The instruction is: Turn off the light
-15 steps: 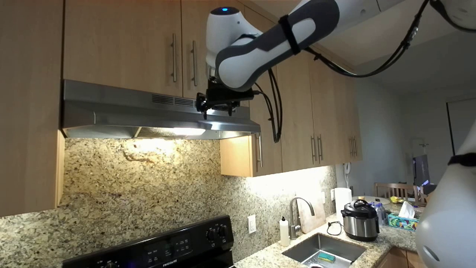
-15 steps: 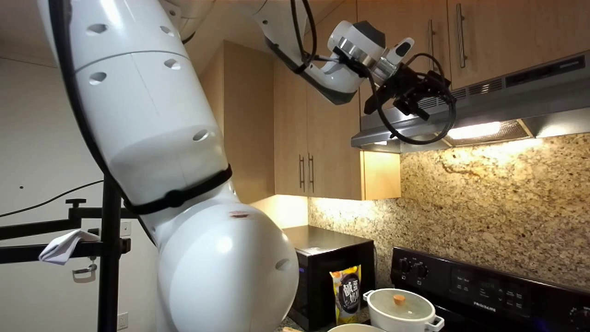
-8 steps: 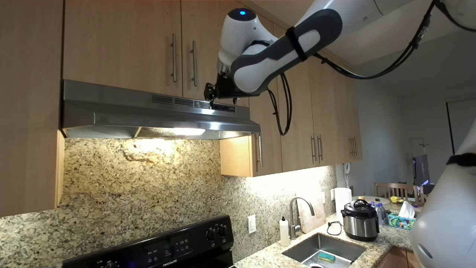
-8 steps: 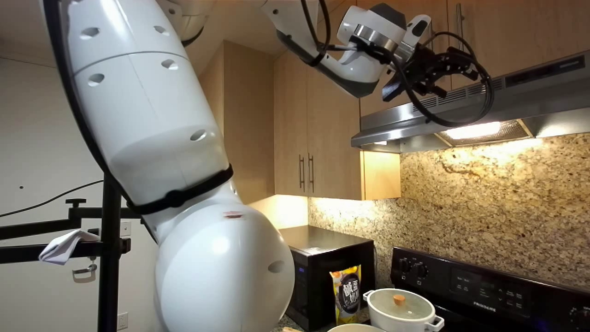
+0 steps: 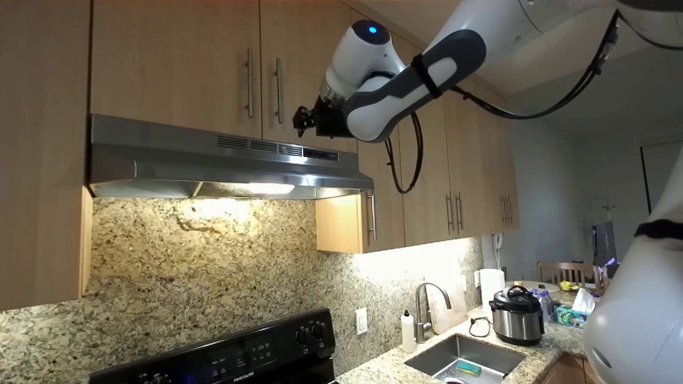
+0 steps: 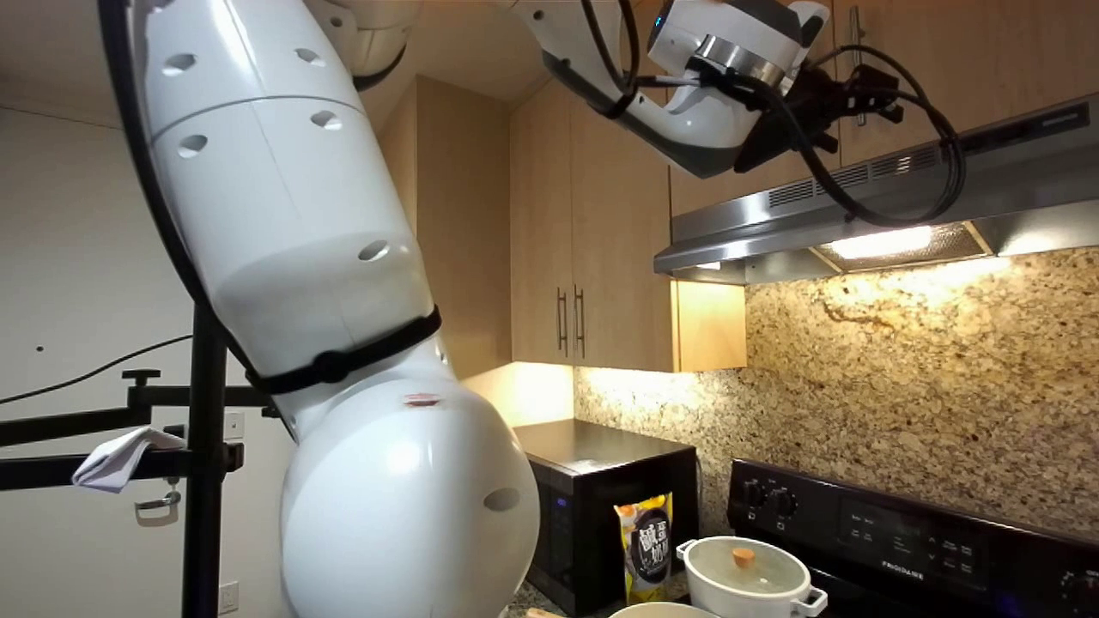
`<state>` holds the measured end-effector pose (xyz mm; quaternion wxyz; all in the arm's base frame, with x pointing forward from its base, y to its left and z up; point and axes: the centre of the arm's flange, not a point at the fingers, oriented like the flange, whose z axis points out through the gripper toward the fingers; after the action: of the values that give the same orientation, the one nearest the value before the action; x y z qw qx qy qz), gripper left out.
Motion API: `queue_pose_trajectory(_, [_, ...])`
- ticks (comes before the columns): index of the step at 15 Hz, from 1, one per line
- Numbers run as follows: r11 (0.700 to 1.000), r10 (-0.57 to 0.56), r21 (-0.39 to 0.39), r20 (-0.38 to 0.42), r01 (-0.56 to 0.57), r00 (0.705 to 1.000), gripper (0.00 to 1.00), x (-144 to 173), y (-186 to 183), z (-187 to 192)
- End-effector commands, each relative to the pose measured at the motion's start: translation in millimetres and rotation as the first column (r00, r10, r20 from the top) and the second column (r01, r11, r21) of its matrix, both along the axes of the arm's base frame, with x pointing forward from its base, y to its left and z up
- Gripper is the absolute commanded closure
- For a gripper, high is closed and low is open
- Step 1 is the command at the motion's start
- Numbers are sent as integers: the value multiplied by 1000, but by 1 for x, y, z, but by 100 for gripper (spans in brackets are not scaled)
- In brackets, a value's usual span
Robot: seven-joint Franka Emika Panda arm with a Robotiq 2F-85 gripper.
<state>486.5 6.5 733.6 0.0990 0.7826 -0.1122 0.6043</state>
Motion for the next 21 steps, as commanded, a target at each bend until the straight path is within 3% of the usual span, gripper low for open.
queue_pose_trajectory(1, [999,5,31,33,-6,999,0,15,-10,3])
queue_pose_trajectory(18, [999,-27,22,9,27,1000,0,18,-29,3])
queue_pose_trajectory(21, [997,51,58,4,-51,999,0,5,-29,10])
